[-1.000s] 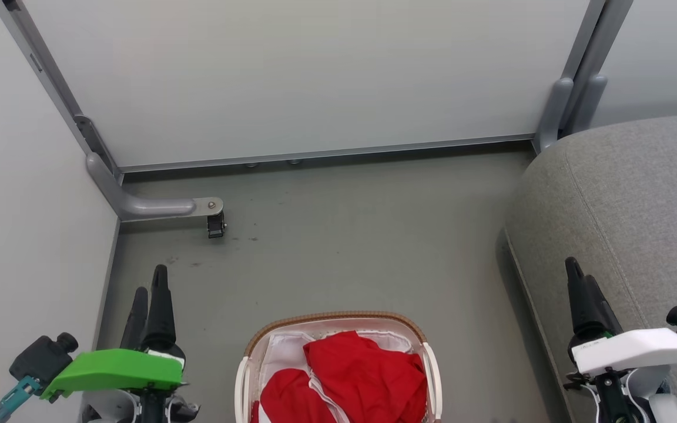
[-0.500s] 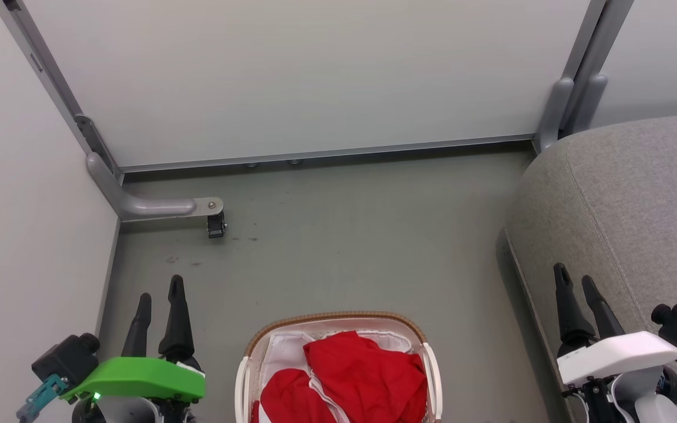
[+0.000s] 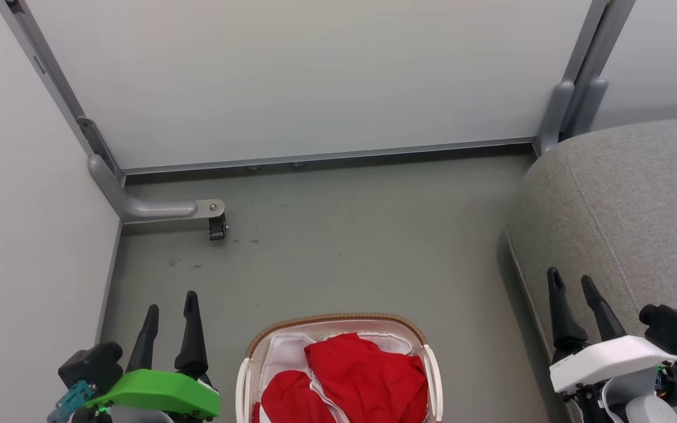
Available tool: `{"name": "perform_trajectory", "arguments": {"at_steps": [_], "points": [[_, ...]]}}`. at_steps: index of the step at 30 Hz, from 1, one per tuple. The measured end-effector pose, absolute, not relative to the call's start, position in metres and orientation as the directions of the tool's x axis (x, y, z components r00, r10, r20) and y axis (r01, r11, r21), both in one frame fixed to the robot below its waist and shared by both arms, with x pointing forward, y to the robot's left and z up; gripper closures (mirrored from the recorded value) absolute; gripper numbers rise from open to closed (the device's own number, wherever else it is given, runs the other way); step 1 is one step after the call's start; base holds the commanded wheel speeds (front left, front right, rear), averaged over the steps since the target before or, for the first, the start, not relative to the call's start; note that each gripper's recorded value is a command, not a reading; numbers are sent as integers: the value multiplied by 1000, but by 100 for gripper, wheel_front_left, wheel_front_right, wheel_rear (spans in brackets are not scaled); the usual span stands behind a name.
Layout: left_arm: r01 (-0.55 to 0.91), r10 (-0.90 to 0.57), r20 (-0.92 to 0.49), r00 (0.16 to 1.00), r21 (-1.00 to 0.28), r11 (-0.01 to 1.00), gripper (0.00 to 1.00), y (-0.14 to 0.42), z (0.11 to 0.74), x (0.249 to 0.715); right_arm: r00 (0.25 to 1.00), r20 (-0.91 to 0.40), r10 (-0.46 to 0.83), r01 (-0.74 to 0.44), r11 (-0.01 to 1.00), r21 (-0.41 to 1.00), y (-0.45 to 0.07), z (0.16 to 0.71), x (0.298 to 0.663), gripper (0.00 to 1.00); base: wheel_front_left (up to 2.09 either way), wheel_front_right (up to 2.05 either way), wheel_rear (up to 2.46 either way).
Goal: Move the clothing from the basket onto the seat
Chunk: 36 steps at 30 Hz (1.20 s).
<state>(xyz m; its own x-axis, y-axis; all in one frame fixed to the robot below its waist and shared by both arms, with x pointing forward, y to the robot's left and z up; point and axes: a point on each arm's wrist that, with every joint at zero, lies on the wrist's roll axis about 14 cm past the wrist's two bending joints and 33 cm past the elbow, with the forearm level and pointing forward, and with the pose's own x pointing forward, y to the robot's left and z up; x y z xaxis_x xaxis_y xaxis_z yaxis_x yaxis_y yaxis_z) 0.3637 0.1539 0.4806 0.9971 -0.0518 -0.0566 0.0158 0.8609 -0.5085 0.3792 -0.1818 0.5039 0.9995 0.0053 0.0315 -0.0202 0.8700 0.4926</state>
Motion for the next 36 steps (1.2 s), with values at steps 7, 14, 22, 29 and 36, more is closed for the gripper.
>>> {"name": "perform_trajectory", "arguments": {"at_steps": [7,14,22,29,36], "points": [[29,-62,-60,996,-446,895,0,151,476,361,999,34,17,-30,907,419,-180,503,378,0,0,0,0],[40,-76,-73,994,-404,914,0,147,469,357,999,38,26,-38,932,361,-179,502,378,0,0,0,0],[46,-77,-71,994,-360,932,0,148,467,356,998,46,39,-51,955,293,-176,502,378,0,0,0,0],[58,-84,-68,994,-318,946,0,146,466,354,997,52,54,-65,969,239,-173,502,378,0,0,0,0],[59,-82,-70,994,-289,956,0,146,463,353,996,55,68,-77,979,189,-171,501,377,0,0,0,0]]}}
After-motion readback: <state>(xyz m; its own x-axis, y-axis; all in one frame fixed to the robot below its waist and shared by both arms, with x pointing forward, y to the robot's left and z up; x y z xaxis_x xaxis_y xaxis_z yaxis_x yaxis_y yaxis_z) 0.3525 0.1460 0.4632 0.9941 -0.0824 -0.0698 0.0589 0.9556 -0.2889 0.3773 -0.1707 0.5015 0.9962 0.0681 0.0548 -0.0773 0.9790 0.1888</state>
